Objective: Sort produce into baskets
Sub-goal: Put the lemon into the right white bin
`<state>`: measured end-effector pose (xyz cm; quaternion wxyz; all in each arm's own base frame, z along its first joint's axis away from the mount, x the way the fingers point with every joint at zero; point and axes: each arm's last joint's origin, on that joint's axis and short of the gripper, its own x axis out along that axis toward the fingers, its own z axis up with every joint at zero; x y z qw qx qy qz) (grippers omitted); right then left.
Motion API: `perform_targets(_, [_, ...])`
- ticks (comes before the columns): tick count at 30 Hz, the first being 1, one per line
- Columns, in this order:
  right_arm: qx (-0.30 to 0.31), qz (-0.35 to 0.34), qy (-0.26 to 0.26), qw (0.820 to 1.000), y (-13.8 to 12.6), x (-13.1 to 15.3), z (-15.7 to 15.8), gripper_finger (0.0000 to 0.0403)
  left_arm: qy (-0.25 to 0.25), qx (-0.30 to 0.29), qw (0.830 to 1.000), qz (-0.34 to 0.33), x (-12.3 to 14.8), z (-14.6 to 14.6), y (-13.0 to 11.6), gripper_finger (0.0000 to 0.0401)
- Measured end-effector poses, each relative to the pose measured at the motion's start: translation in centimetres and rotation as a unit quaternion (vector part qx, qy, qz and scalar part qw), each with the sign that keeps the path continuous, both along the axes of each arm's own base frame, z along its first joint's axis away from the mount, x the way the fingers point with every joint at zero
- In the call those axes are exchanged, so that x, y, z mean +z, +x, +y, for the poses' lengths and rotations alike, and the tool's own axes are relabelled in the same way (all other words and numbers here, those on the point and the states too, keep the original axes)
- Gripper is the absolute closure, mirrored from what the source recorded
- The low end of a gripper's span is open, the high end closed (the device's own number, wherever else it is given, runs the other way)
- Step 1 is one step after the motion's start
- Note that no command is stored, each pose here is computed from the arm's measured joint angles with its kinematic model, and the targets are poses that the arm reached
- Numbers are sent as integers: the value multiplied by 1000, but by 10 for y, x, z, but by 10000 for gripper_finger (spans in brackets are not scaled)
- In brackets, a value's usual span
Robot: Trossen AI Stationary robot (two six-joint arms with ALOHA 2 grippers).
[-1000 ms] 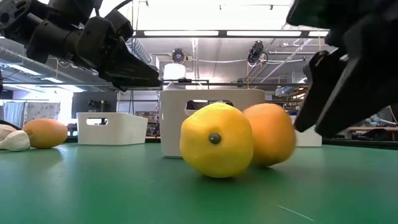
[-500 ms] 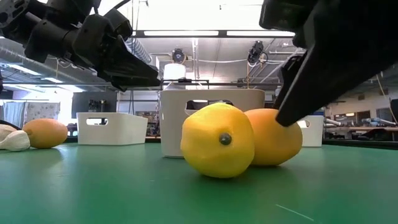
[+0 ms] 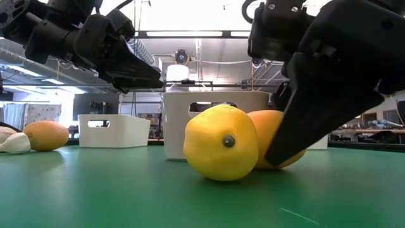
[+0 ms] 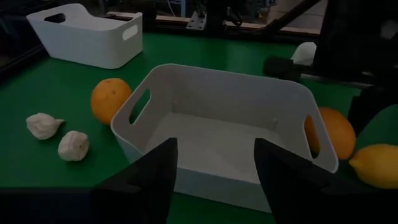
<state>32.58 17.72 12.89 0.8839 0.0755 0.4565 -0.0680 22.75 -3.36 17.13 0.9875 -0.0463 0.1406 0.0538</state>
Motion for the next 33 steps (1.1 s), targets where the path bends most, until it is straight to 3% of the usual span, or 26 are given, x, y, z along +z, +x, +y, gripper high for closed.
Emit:
perform_targets(6, [1, -8, 9, 1000, -1, 7, 2, 163, 0, 0, 1000, 0, 0, 0, 0, 183])
perform_targets(13, [-3, -17, 32, 999, -11, 34, 2, 163, -5, -2, 1000, 0, 0, -1, 0, 183])
perform_targets(17, [-7, -35, 18, 999, -22, 54, 1, 163, -14, -6, 1000, -1, 0, -4, -1, 183])
perform_targets(25, [-42, -87, -64, 993, -47, 94, -7, 163, -9, 0, 1000, 1, -1, -7, -1, 183])
perform_targets(33, [-146, -110, -182, 966, -62, 128, -57, 163, 59, 6, 997, -45, 9, -1, 3, 183])
